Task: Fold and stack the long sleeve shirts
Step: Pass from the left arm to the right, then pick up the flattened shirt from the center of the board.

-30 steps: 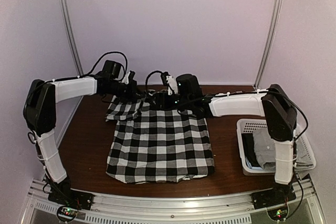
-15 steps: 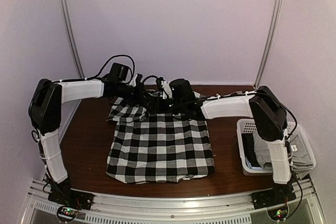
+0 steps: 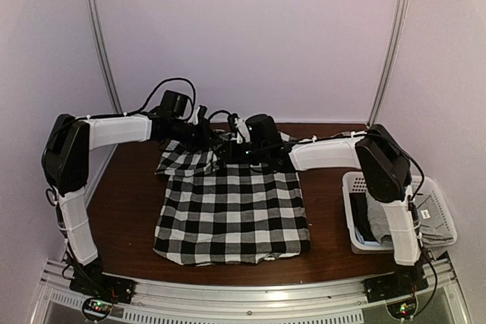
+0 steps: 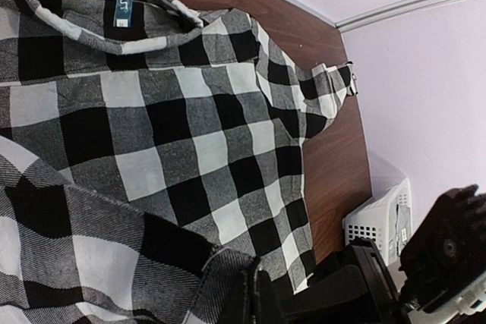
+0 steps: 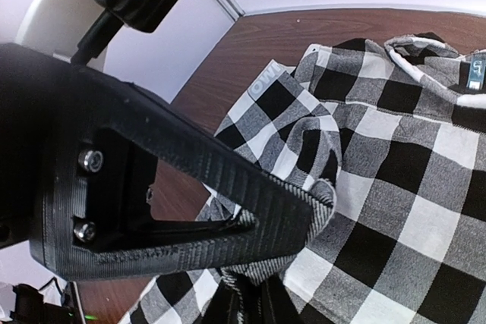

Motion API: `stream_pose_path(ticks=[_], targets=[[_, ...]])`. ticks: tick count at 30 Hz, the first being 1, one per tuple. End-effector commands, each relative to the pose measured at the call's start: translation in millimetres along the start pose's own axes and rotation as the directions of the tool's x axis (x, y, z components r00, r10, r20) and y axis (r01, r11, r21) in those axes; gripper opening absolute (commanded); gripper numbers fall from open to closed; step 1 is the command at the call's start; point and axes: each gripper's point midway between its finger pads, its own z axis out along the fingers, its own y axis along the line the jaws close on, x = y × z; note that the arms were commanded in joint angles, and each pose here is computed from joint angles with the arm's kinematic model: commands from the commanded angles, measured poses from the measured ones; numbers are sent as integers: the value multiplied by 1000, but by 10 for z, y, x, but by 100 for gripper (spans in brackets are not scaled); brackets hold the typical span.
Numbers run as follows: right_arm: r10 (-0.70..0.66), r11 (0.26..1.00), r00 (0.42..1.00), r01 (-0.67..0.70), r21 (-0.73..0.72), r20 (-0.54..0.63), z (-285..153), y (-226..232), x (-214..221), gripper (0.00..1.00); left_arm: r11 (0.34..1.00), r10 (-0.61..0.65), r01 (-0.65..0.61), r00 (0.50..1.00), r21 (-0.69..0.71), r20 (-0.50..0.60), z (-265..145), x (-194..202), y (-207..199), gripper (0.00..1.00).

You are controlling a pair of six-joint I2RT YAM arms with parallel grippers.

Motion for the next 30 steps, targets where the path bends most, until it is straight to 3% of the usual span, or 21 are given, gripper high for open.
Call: stream_pose_path(ticks=[1, 7, 10, 22, 30], targets=[[6, 1000, 1000, -6, -31, 0, 28, -20, -89, 0, 998, 66, -67, 994, 9, 89, -123, -210, -199, 0], [-5, 995, 999, 2, -101, -34, 18, 27, -211, 0, 994, 79, -67, 987, -90, 141, -331, -198, -87, 36], [-24, 992, 999, 19, -125, -38, -7, 52, -279, 0, 987, 65, -40, 986, -158, 156, -493, -89, 38, 46], [-56, 978, 998, 47, -206, -39, -89, 153, -575, 0, 877, -117, 142, 990, -459, 84, -1299, 1122, 890, 46], [-54, 979, 999, 52, -197, -5, -200, 243, -731, 0, 821, -255, 243, 966, -517, 49, -1522, 1913, 1334, 42]])
